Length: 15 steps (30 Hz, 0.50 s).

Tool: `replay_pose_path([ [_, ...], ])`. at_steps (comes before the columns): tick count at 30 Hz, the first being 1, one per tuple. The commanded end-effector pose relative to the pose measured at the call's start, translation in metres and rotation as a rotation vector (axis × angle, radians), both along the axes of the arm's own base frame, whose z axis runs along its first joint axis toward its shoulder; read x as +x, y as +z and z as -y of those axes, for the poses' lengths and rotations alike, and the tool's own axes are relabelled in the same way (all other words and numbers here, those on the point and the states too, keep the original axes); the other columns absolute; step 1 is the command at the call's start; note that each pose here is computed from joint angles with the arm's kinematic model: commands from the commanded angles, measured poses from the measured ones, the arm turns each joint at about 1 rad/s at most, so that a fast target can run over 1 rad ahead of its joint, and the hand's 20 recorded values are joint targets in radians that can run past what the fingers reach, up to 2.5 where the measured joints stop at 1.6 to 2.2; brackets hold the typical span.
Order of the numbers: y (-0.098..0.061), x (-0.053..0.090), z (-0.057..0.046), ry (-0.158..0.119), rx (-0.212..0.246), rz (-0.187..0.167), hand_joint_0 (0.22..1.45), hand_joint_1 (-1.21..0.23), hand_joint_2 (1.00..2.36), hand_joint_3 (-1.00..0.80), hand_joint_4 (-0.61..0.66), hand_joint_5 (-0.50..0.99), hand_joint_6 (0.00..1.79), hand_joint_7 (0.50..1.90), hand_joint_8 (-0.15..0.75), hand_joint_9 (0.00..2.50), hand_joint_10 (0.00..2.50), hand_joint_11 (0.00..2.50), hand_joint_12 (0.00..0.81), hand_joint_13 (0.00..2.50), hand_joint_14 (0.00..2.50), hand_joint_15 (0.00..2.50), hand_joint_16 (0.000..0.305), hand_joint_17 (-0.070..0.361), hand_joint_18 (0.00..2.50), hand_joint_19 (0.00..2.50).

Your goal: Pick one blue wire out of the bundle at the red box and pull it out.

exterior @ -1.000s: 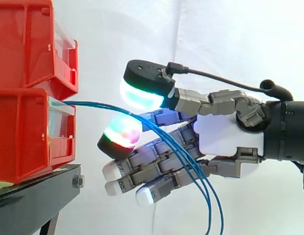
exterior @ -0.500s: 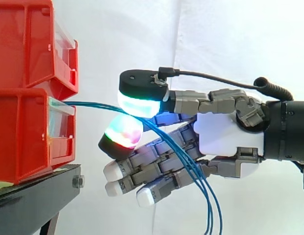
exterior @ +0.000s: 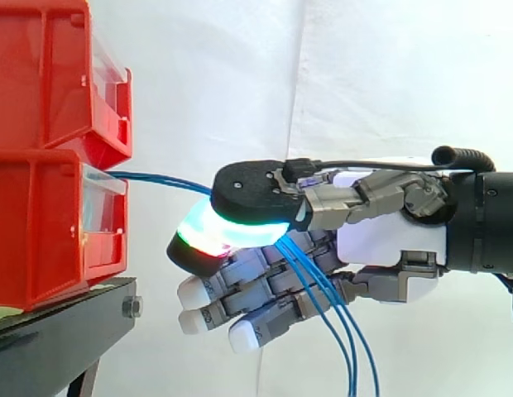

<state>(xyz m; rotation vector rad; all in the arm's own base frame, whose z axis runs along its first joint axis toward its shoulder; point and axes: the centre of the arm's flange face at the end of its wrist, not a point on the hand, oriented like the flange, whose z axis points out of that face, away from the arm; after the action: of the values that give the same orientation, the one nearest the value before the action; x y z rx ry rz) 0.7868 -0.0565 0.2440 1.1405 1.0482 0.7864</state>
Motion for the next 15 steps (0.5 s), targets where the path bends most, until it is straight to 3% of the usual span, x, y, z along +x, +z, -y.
replay_pose_path([
  [1,0.0000,-0.0001,0.0009,-0.001,0.000,0.000,0.67,-0.95,1.00,-0.50,0.27,-0.19,0.80,0.98,0.346,0.70,0.01,0.52,0.434,0.45,0.00,0.14,0.059,0.132,0.63,0.38],
  [3,0.0000,0.0000,-0.0003,0.000,0.000,0.000,0.61,-0.94,1.00,-0.50,0.28,-0.19,0.79,0.97,0.346,0.70,0.01,0.53,0.434,0.45,0.00,0.15,0.059,0.132,0.63,0.40],
  [6,0.0000,0.0000,-0.0003,0.000,0.000,0.000,0.51,-0.81,1.00,-0.50,0.30,-0.17,0.75,1.01,0.378,0.74,0.02,0.52,0.452,0.46,0.01,0.16,0.062,0.141,0.65,0.43],
  [7,0.0000,0.0000,-0.0003,0.000,0.000,0.000,0.49,-0.69,1.00,-0.50,0.31,-0.15,0.73,1.03,0.387,0.78,0.01,0.49,0.466,0.49,0.00,0.17,0.065,0.146,0.67,0.45],
  [11,0.0000,0.0000,-0.0003,0.000,0.000,0.000,0.52,-0.49,1.00,-0.50,0.29,-0.12,0.67,1.15,0.388,0.85,0.01,0.48,0.452,0.50,0.01,0.18,0.062,0.141,0.66,0.50],
  [15,0.0000,-0.0001,0.0009,-0.001,0.000,0.000,0.60,-0.46,1.01,-0.41,0.26,-0.11,0.66,1.20,0.385,0.88,0.01,0.48,0.436,0.54,0.01,0.20,0.059,0.132,0.67,0.52],
])
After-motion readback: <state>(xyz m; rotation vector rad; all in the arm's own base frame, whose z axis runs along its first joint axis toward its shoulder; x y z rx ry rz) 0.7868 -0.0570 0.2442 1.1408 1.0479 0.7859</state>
